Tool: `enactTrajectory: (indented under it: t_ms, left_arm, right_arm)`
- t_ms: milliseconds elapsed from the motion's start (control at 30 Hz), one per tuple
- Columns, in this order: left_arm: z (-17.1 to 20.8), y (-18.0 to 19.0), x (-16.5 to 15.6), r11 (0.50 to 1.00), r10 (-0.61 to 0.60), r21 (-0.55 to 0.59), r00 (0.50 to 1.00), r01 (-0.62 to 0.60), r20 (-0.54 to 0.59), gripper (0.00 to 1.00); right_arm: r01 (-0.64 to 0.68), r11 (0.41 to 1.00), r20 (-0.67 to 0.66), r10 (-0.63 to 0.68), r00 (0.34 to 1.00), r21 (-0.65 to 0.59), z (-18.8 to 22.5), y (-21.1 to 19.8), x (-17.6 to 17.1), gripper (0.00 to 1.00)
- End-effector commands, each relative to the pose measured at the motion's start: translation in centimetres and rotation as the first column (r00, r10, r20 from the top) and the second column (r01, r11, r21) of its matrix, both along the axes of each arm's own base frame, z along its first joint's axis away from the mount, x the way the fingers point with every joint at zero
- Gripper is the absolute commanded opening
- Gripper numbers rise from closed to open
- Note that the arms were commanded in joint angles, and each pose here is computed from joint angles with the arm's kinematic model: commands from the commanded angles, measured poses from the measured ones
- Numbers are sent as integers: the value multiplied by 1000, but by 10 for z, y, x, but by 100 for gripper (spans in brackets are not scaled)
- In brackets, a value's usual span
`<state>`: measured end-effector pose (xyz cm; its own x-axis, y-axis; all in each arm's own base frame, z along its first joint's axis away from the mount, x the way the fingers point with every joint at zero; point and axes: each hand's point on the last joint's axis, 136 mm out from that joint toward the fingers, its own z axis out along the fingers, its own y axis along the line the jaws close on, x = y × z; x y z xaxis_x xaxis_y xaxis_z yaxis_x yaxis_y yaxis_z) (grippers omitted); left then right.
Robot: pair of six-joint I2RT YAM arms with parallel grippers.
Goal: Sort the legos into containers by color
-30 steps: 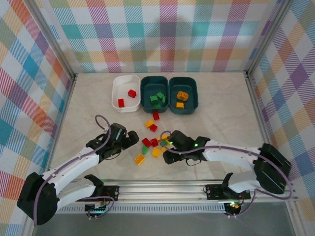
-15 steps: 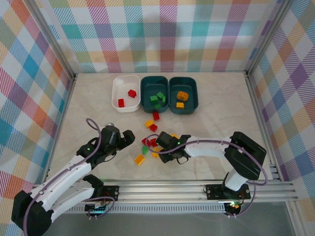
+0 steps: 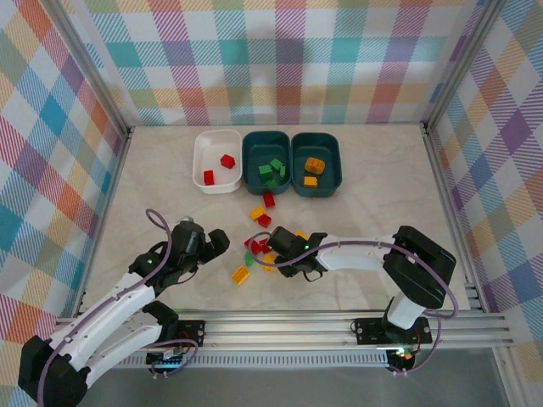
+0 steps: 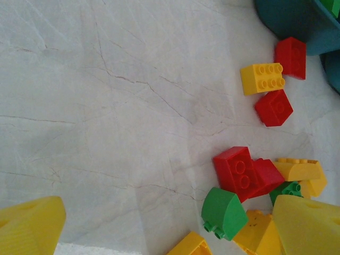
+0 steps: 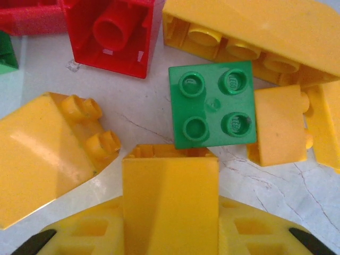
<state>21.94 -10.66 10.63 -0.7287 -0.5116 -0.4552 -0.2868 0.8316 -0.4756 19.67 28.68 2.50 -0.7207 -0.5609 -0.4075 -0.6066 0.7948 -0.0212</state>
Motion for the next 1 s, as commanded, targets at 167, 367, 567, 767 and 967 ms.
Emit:
enactTrajectory:
  t_ms: [167, 367, 567, 767, 967]
  left_arm:
    - [-3, 7, -3, 1000, 23, 18, 1000, -23, -9, 100]
    - [-9, 0, 6, 1000, 25, 9, 999, -25, -25, 100]
    - [-23, -25, 6, 998, -62, 17, 985, 65, -162, 97]
    - [-25, -34, -5, 986, -134, 67, 965, 152, -227, 95]
    - [-17, -40, -8, 983, -155, 67, 964, 173, -216, 95]
  right_arm:
    - [71, 997, 110, -73, 991, 23, 65, -31, 5, 31]
    - [257, 943, 181, -296, 938, 214, 128, -55, 91, 31]
    - [455, 854, 132, -496, 858, 251, 123, -89, 199, 30]
    - [540, 820, 71, -560, 826, 192, 85, -107, 272, 30]
    - [549, 819, 100, -568, 817, 167, 87, -111, 299, 51]
